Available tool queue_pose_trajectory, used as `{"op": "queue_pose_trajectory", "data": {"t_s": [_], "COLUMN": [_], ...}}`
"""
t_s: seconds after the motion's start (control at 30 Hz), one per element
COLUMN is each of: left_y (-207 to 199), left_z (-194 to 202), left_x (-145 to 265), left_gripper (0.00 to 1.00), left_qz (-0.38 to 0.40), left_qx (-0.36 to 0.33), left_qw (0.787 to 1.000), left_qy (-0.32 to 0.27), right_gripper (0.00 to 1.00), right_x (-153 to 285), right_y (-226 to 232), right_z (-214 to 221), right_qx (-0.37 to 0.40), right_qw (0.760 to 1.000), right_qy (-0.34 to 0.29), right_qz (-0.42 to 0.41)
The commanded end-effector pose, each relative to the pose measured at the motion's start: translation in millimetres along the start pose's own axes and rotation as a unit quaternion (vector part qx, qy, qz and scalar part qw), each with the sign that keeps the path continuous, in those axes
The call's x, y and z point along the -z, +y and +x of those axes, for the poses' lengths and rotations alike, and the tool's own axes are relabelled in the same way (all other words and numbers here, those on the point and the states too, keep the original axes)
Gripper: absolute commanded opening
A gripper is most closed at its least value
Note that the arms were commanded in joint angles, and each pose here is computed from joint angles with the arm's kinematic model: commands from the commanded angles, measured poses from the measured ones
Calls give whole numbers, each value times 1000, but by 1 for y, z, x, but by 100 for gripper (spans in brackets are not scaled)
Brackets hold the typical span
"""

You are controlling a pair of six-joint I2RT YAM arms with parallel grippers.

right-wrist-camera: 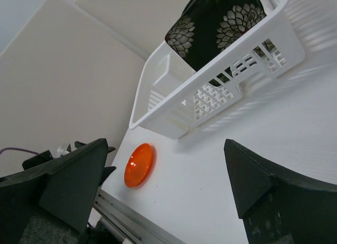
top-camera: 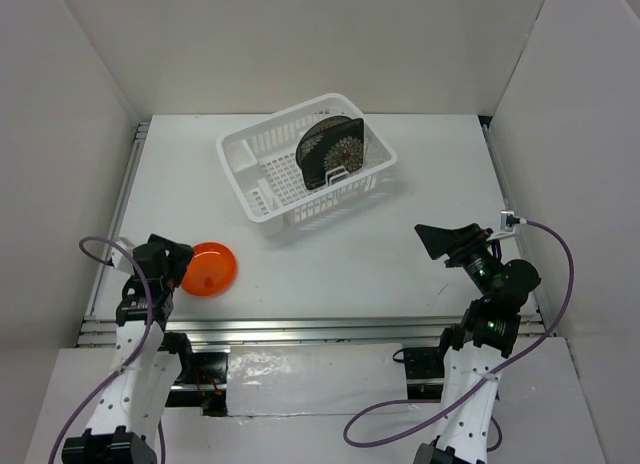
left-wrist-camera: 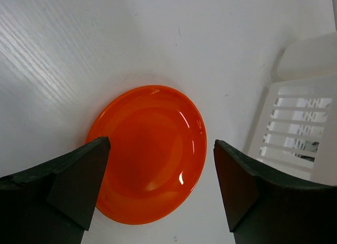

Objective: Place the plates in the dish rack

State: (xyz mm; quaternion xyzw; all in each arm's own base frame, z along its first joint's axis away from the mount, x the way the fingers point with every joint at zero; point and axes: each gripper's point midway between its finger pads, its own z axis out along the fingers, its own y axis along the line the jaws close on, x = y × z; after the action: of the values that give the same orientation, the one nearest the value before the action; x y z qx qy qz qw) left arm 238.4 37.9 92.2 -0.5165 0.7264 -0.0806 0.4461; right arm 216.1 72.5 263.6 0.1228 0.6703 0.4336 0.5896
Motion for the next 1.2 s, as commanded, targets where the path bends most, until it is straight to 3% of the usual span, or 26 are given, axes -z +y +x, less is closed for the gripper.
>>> {"op": "queue_pose_trajectory", "data": {"t_s": [0.0,0.43,0.8,1.17], "left_y": [-2,30,41,52], "left_z": [19,3,38,53], "left_x": [3,13,-1,-12], "left_gripper": [93,87,84,79], "left_qz": [32,-17,-40,-37], "left_qx": [9,20,32,40], "left_qw": [999,999,997,997], "left_qy": [36,-23,49,55], "right_gripper": [99,98,98,98], "right_x": [-1,-2,-4,-5], "right_y": [6,3,-1,-3], "right_z": [-2,-1,-1,-1], "right_qx": [14,6,2,0], "right_qw": [1000,1000,1000,1000], "right_qy": [-4,-2,0,-1], "right_qz": [-21,-17,-17,-13]}}
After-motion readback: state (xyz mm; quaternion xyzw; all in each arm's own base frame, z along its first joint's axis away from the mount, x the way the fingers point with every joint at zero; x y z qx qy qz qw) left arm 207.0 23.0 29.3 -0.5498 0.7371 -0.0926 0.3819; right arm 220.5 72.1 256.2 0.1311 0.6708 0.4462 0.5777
